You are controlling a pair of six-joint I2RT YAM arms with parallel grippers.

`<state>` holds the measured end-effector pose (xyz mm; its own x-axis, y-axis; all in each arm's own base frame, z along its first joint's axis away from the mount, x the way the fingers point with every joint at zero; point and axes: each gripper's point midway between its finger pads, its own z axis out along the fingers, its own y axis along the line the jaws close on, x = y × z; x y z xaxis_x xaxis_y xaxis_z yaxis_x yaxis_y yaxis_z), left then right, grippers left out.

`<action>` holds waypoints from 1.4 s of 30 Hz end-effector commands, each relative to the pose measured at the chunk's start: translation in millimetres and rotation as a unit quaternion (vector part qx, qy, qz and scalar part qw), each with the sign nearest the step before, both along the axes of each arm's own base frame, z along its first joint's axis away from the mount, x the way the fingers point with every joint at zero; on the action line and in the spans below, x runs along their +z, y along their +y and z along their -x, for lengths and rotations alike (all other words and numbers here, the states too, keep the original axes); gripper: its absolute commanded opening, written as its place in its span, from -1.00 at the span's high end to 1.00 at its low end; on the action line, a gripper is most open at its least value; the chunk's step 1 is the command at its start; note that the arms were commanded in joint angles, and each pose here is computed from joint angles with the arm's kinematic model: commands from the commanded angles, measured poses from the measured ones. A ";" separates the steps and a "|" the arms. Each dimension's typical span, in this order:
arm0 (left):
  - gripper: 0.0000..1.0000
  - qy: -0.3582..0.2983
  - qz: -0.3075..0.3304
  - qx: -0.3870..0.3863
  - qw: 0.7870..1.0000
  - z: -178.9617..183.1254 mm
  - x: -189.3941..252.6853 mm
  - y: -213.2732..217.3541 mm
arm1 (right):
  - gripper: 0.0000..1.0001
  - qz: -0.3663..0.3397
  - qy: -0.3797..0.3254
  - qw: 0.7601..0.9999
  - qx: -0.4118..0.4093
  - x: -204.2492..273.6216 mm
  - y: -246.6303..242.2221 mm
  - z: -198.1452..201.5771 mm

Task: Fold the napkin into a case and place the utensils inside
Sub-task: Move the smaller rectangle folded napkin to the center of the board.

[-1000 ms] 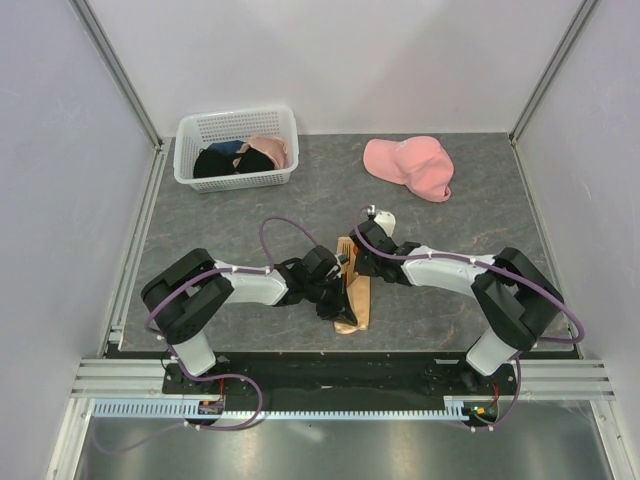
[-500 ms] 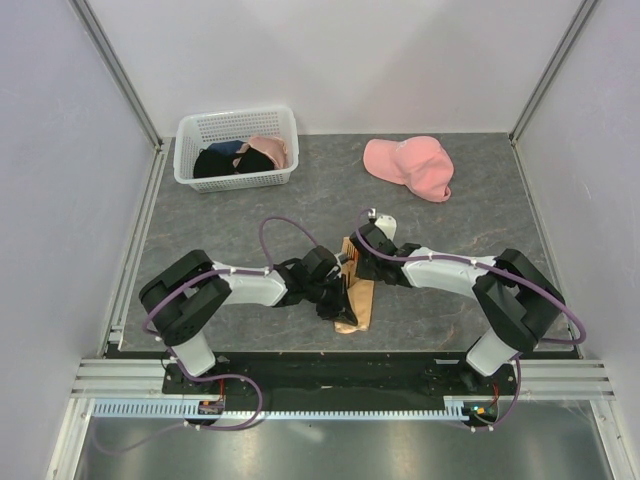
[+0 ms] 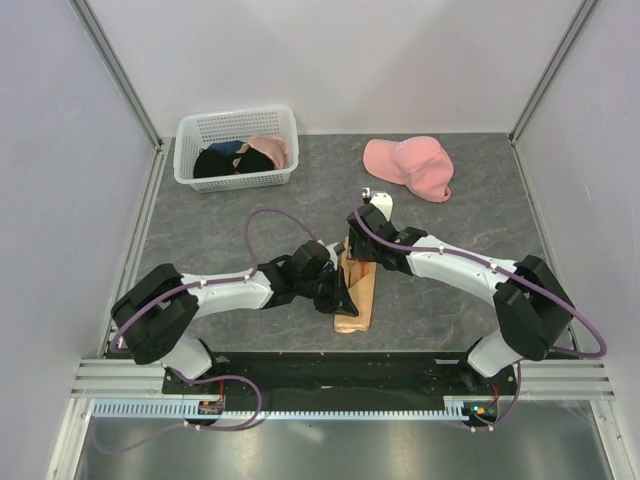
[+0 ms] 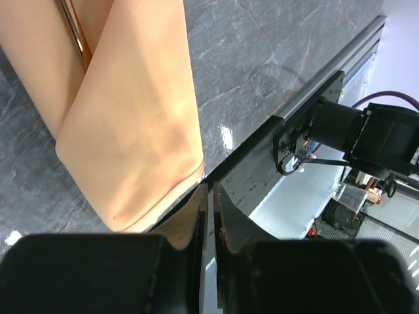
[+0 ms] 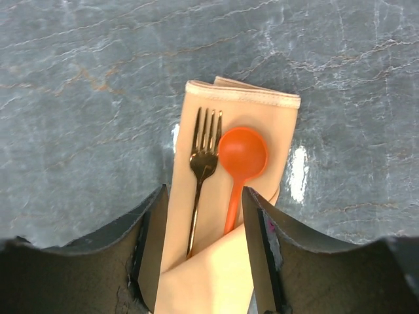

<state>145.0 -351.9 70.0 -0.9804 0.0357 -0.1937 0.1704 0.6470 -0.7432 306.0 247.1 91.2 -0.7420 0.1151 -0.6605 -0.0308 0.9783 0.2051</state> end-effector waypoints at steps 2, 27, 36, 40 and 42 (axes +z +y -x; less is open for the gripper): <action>0.77 -0.040 -0.021 0.017 0.999 0.1 8.6 23.2 | -0.12 -0.017 -0.001 0.998 0.052 15.7 13.1 22.4; 0.74 -0.078 -0.066 0.193 0.976 11.4 13.8 142.3 | 0.46 -0.085 0.092 0.983 0.137 -56.1 59.4 106.8; 0.73 -0.078 -0.061 0.181 0.978 12.1 15.7 137.9 | 0.46 -0.022 0.089 0.995 0.043 -66.3 -23.6 101.6; 0.73 -0.082 -0.055 0.177 0.979 11.7 19.0 135.7 | 0.45 0.001 0.083 0.996 0.014 -63.2 -53.3 98.4; 0.72 -0.081 -0.054 0.175 0.980 11.6 19.7 134.0 | 0.45 0.003 0.079 0.997 0.010 -56.4 -58.4 97.3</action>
<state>128.3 -211.3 80.3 -0.9001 -0.2509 -0.3563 0.0290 0.7813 -0.6235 204.6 213.5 26.0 -0.8604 0.0878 -0.5020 -0.0555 0.9630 0.2637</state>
